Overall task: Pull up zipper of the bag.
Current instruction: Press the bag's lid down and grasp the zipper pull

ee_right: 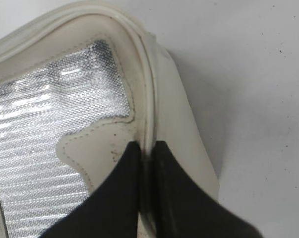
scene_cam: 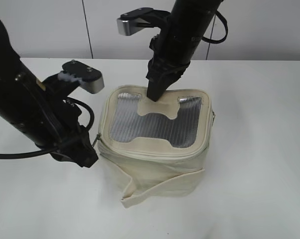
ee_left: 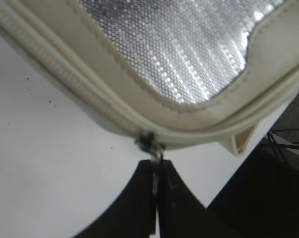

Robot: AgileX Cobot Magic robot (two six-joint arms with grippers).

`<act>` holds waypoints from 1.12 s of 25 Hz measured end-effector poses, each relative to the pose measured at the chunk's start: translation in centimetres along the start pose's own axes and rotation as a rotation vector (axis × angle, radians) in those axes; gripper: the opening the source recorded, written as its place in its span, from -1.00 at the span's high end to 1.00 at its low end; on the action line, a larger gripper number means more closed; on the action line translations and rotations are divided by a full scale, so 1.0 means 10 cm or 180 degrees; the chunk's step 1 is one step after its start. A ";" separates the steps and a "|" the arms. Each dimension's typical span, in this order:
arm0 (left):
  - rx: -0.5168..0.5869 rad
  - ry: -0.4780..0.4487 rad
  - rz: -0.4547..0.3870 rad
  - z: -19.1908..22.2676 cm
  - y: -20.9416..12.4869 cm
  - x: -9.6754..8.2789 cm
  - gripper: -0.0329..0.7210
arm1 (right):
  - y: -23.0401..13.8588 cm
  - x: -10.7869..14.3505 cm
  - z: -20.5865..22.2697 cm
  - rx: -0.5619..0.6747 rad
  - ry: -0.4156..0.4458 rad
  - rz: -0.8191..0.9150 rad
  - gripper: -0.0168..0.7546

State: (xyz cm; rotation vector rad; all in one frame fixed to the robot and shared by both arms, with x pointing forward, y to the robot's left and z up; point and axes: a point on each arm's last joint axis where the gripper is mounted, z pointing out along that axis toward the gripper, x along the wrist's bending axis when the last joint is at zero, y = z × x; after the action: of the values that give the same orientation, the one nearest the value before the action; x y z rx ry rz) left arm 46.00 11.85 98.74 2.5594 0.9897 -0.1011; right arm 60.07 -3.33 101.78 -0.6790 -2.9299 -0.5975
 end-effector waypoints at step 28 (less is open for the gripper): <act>-0.0266 -0.0380 0.0031 -0.08 0.06 -0.53 0.92 | 0.00 0.00 0.02 -0.0038 0.0016 0.0104 0.83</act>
State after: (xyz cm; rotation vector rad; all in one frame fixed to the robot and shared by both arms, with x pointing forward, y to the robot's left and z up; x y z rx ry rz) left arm 42.37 8.36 100.83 2.4513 0.9173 -0.2030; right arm 60.06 -3.23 101.62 -0.7239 -2.9068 -0.6133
